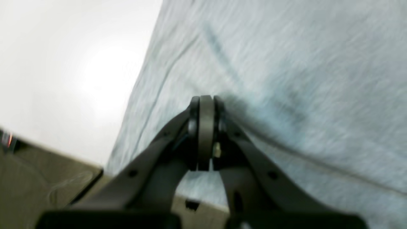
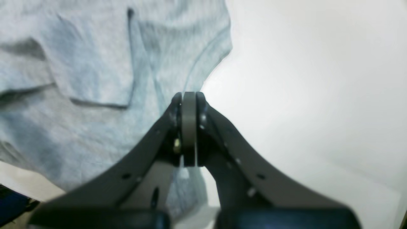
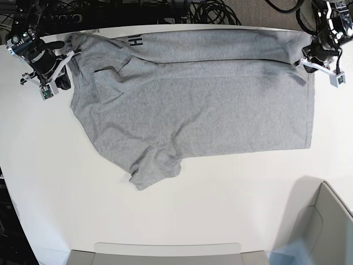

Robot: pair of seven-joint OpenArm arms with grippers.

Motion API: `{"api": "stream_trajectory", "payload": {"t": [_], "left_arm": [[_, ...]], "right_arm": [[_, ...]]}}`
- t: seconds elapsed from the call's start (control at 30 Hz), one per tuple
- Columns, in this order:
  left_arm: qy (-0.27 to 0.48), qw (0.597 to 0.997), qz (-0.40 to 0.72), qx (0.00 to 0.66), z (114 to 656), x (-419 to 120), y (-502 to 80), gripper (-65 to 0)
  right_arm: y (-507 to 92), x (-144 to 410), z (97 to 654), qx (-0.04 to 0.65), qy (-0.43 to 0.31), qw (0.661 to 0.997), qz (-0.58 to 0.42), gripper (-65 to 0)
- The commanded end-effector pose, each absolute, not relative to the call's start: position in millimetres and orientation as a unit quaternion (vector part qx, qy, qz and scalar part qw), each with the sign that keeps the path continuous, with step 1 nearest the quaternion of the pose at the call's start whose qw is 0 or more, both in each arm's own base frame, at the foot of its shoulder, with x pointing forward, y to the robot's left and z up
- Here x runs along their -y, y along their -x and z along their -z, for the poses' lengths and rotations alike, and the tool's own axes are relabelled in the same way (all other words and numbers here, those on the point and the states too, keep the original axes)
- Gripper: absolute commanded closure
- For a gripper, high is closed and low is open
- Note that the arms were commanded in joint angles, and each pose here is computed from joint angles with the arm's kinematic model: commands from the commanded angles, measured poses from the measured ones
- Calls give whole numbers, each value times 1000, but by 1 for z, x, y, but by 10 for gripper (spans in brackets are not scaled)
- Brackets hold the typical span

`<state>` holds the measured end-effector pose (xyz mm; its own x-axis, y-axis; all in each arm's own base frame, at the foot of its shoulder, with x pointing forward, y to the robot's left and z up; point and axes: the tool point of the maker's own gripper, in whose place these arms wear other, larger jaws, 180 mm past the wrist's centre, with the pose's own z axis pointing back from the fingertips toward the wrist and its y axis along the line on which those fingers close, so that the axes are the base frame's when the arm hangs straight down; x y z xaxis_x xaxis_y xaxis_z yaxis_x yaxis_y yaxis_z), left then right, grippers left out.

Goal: Fold the T-shirt properly
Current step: 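Drag the folded shirt back toward the robot with both grippers, then reach the right gripper down and grasp the shirt's hem corner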

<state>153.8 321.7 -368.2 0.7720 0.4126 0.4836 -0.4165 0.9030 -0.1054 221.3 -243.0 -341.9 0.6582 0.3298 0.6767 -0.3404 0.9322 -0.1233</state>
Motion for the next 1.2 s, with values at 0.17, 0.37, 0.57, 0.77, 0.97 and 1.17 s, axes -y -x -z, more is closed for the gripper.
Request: {"api": "stream_trajectory", "payload": {"t": [0.17,0.37,0.57,0.77,0.97,1.17], "left_arm": [[11,923,-217,317,342,-321,-199,0],[44,919,-227,320,338,-306,-218,0],[51,917,-232,320,339,-302,-219,0],[49,917,-232,320,340,-302,-219,0],[50,918,-236,316,342,-304,-218,0],[57,915,-251,311,349,-308,-224,0]], "right_arm": [[-310,222,305,449,-18,865,-222,-49],[-399,189,340,395,-8,875,-278,0],[-442,183,381,361,-29,899,-245,0],[-392,202,435,281,-23,929,-241,0],[-337,199,423,276,19,914,-295,0],[-360,183,374,343,36,885,-314,-24]]}}
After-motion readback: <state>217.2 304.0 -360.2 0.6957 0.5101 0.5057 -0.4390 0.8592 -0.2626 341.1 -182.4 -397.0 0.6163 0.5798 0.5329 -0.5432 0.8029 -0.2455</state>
